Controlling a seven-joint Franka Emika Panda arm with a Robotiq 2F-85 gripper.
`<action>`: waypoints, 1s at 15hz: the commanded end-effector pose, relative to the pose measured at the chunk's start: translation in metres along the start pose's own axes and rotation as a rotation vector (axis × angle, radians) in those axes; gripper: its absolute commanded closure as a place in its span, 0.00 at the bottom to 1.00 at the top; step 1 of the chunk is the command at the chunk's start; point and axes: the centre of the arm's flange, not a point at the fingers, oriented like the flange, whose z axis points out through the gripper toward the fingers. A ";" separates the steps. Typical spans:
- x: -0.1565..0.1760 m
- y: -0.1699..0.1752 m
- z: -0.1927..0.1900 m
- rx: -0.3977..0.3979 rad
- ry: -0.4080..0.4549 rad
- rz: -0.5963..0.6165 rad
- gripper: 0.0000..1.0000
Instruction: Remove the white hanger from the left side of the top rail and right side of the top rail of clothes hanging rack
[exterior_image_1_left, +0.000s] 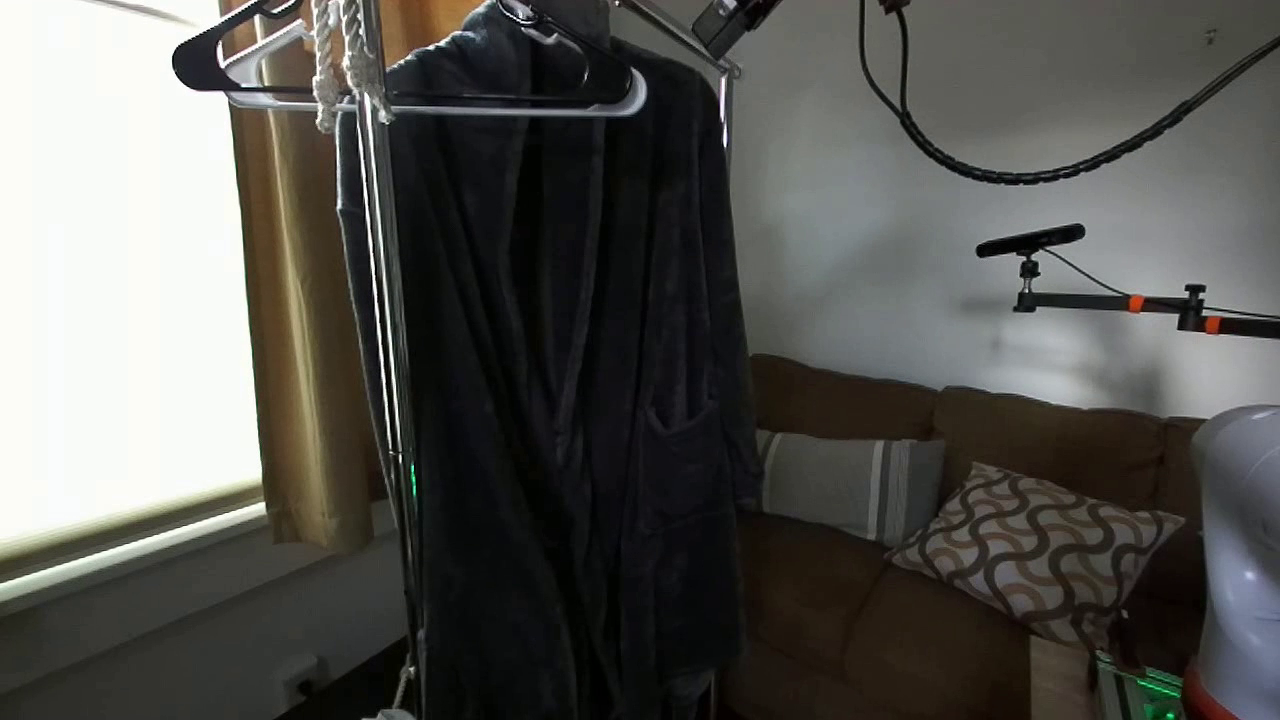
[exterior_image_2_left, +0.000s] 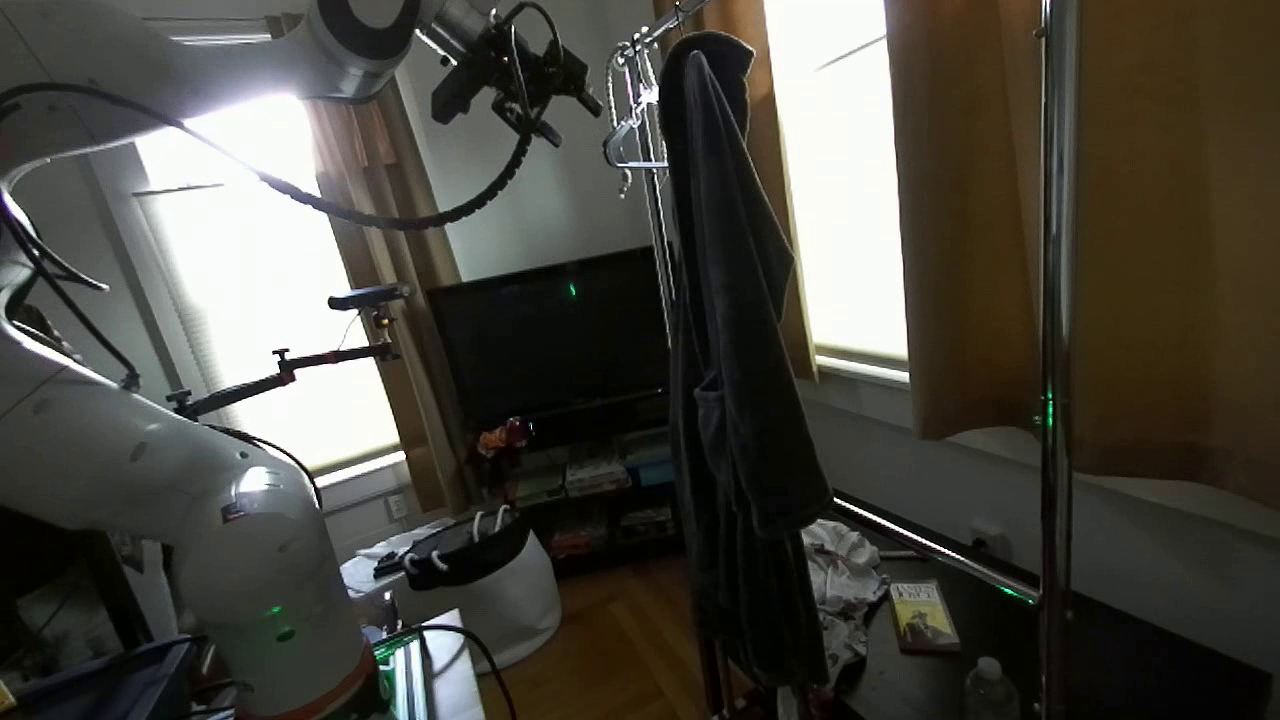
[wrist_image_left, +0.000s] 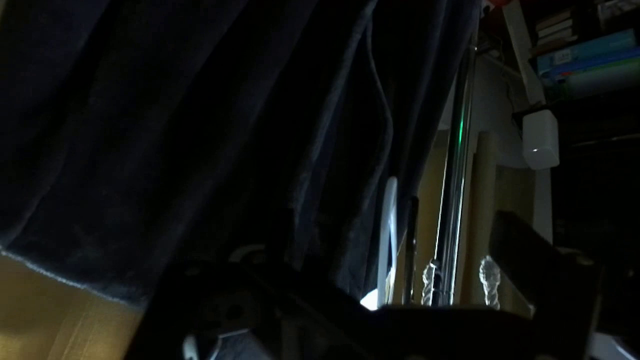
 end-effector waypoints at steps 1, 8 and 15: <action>0.024 0.004 -0.002 0.071 0.064 0.043 0.00; 0.041 0.012 0.020 0.127 0.087 0.136 0.00; 0.047 0.032 0.050 0.136 0.098 0.180 0.00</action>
